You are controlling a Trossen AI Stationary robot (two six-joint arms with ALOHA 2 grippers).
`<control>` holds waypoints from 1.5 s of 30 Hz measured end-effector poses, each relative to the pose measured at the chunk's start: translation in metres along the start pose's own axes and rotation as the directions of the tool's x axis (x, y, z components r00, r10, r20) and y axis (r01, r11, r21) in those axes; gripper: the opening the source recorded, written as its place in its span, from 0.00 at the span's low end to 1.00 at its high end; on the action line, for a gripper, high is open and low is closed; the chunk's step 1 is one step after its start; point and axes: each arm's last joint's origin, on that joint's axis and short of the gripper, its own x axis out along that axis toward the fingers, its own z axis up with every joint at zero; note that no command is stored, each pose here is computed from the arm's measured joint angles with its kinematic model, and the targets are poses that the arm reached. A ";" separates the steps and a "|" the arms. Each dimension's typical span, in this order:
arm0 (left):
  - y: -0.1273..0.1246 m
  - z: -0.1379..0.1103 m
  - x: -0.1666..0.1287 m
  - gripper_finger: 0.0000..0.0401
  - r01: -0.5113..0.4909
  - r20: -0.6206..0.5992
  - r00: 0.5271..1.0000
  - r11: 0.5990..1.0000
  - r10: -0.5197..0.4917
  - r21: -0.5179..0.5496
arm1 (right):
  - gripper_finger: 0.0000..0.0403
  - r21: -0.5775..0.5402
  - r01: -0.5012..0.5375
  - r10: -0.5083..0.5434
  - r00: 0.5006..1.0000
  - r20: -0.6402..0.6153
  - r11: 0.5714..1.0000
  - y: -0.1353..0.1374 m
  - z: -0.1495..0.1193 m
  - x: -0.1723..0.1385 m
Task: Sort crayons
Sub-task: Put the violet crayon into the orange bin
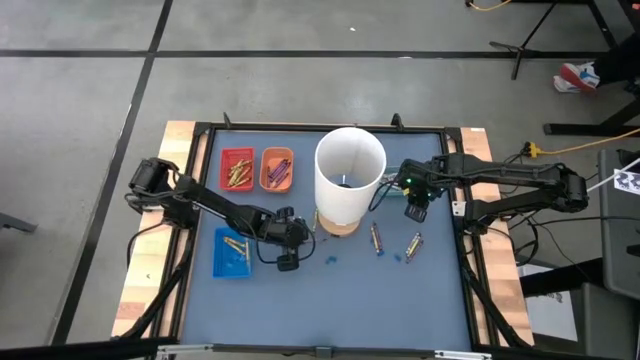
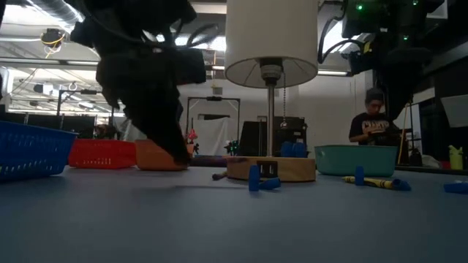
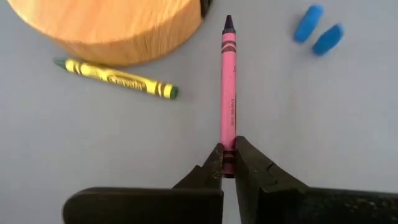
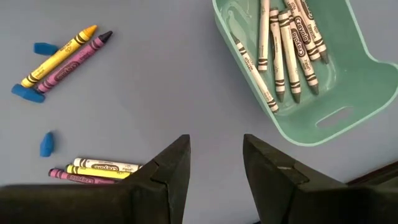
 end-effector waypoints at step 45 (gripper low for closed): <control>0.123 0.003 -0.066 0.02 -0.594 -0.175 0.800 0.715 0.574 -0.369 | 0.36 -0.084 -0.101 0.092 0.990 -0.105 0.991 0.027 -0.015 -0.002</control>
